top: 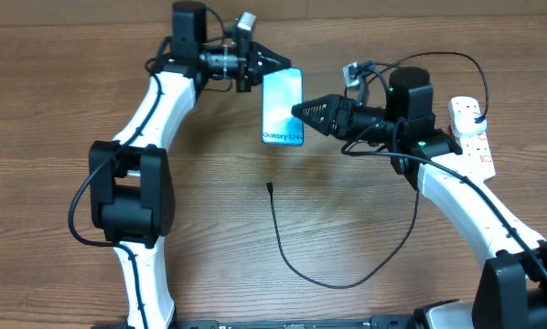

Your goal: Plug charger to phone and switch on socket

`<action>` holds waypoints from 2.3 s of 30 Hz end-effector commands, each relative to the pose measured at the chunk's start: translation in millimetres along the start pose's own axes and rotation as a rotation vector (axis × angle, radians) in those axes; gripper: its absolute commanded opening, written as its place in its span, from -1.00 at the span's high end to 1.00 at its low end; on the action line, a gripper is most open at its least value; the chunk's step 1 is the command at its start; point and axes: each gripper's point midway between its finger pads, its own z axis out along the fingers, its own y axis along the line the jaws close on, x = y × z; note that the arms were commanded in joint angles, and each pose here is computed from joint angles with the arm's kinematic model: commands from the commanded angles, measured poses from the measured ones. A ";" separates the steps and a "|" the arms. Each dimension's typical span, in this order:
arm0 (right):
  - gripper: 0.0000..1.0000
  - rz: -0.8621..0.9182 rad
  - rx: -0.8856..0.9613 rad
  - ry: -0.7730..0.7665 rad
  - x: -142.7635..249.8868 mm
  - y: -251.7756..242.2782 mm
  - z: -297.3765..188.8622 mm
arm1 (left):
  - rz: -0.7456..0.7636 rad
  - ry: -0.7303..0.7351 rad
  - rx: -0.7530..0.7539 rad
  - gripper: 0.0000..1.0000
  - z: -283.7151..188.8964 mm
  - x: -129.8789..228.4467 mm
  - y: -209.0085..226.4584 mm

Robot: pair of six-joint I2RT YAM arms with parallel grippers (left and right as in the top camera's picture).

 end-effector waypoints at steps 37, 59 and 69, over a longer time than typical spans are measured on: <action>0.75 0.083 -0.077 0.017 3.3 30.7 18.2 | 0.056 0.076 0.048 0.37 10.2 13.3 -22.4; 0.92 0.097 -0.100 -0.069 -17.8 39.9 16.0 | 0.127 0.144 0.109 0.06 1.3 21.3 -37.5; 0.93 0.107 -0.093 -0.063 -16.1 38.0 16.3 | 0.195 0.190 0.145 0.05 -8.6 25.4 -50.4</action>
